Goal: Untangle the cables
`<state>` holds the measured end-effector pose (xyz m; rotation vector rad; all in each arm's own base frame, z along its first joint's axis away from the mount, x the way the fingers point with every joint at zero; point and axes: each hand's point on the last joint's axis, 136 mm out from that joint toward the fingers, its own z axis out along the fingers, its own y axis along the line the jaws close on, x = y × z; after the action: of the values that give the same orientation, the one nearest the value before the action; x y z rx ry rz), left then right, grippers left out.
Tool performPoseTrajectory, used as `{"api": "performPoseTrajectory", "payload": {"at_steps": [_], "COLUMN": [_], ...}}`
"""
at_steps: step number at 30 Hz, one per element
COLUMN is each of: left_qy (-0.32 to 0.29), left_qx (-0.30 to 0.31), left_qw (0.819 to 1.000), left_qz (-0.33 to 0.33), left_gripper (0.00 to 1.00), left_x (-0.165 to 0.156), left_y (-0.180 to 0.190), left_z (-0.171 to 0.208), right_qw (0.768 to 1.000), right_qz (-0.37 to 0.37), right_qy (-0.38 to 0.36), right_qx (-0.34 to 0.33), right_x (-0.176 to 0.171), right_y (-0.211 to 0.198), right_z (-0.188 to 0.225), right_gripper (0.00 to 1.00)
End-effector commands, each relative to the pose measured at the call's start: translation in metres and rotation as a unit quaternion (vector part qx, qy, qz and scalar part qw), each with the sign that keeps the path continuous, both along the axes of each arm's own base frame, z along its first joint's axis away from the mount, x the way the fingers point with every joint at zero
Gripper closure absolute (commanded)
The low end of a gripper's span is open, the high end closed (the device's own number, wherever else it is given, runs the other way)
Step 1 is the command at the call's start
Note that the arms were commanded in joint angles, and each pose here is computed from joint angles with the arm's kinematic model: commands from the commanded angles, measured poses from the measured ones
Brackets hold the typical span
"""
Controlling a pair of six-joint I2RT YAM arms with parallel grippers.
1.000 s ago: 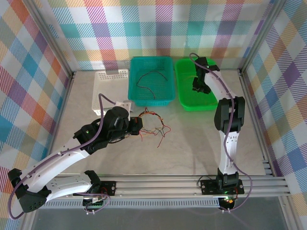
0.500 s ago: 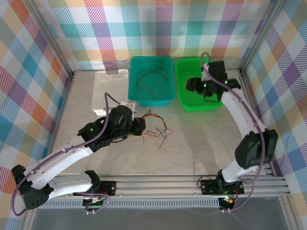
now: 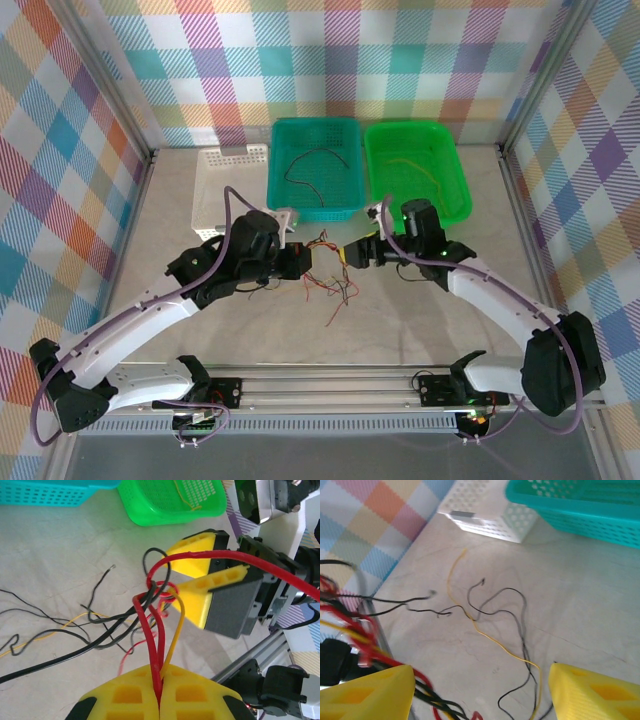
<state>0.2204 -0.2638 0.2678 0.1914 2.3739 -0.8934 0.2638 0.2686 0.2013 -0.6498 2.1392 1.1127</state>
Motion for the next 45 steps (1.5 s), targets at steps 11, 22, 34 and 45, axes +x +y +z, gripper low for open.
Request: {"api": "performPoseTrajectory", "payload": {"at_steps": [11, 22, 34, 45], "left_qy": [0.033, 0.038, 0.041, 0.029], "left_qx": [-0.055, -0.066, -0.07, -0.073], "left_qw": [0.998, 0.997, 0.997, 0.997], "left_qz": [-0.003, -0.008, 0.0, -0.012], "left_gripper": [1.0, 0.96, 0.93, 0.63], "left_x": [0.011, 0.012, 0.019, 0.011], "left_y": [-0.009, -0.01, -0.008, 0.002], "left_z": [0.012, 0.013, 0.01, 0.018], "right_qw": [0.992, 0.986, 0.981, 0.991], "right_qz": [0.079, 0.105, 0.12, 0.057], "right_qy": [-0.055, -0.04, -0.018, -0.04], "right_qx": [0.087, 0.122, 0.153, 0.114], "right_x": [-0.04, -0.05, -0.062, -0.047], "right_y": [0.02, 0.03, 0.039, 0.027], "right_z": [0.019, 0.023, 0.024, 0.023], "right_gripper": [0.34, 0.53, 0.47, 1.0]}}
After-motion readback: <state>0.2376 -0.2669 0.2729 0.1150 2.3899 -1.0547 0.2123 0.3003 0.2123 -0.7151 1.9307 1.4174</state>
